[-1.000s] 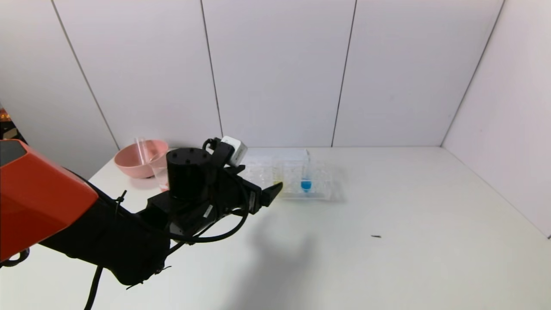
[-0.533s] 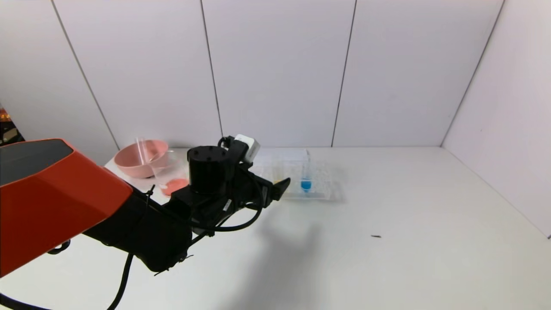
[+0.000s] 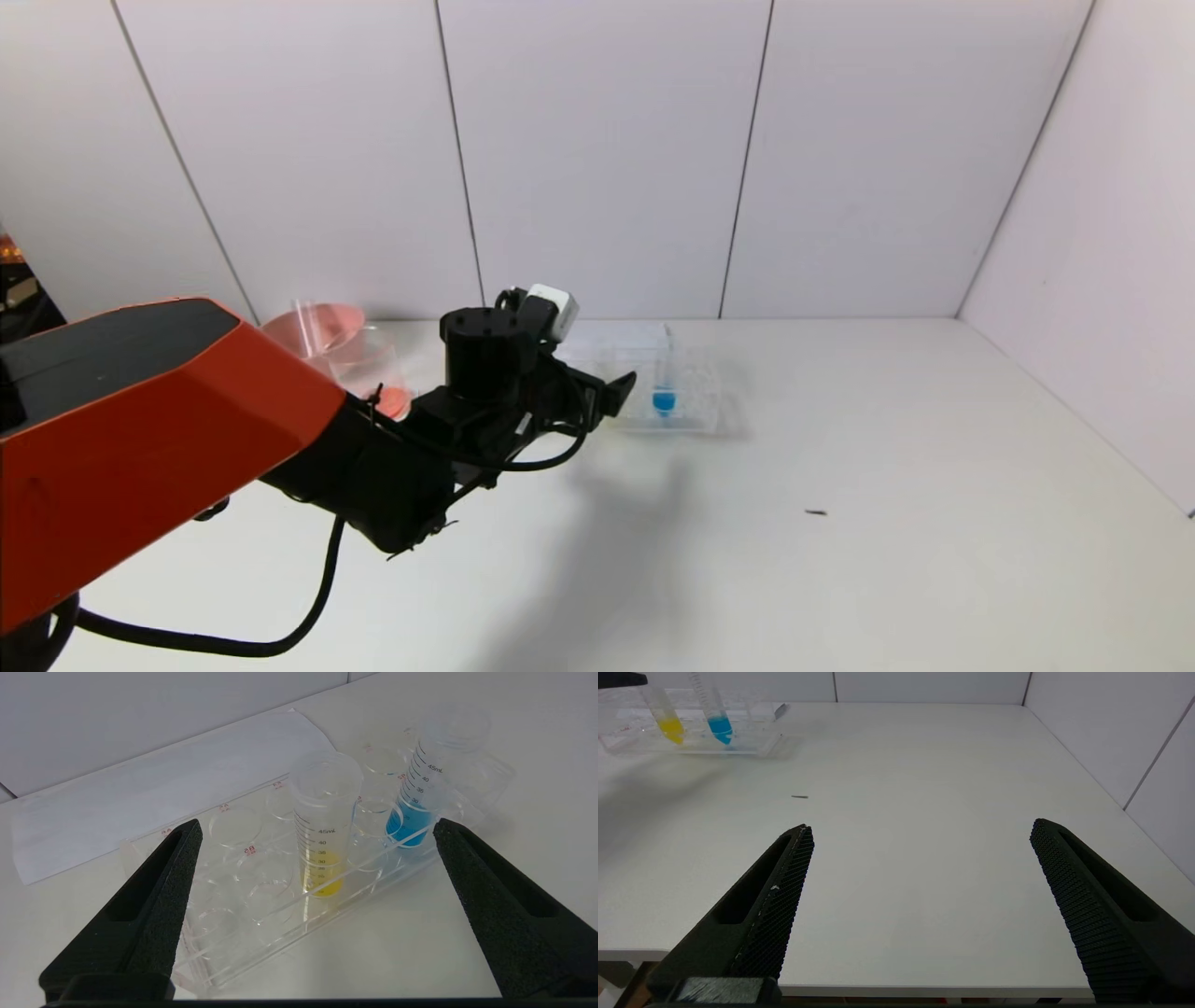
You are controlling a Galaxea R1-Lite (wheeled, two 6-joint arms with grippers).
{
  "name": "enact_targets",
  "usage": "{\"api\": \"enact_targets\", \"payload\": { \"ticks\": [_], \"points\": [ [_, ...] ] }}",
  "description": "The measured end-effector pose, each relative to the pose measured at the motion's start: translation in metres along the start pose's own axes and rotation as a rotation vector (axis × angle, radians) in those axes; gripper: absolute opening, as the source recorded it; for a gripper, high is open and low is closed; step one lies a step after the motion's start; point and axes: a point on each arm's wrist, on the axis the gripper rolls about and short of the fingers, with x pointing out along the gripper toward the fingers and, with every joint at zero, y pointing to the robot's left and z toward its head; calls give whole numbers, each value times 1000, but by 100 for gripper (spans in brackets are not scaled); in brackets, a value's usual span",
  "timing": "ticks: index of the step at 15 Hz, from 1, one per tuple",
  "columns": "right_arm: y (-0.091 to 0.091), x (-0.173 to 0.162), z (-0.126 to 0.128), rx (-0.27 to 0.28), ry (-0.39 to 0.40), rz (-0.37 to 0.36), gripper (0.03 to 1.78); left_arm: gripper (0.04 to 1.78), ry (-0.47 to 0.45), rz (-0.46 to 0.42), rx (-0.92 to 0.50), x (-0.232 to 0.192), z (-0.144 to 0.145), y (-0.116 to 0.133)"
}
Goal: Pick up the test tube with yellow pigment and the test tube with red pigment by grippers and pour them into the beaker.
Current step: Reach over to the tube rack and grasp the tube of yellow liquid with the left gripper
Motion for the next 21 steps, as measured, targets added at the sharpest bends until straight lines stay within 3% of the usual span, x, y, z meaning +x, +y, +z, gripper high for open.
{"api": "enact_targets", "payload": {
  "ticks": [6,21],
  "points": [
    [0,0,0,0,0,0,170,173,11,61,-2,29,-3,0],
    [0,0,0,0,0,0,170,173,-2,75,-13,46,-17,3]
  ]
}}
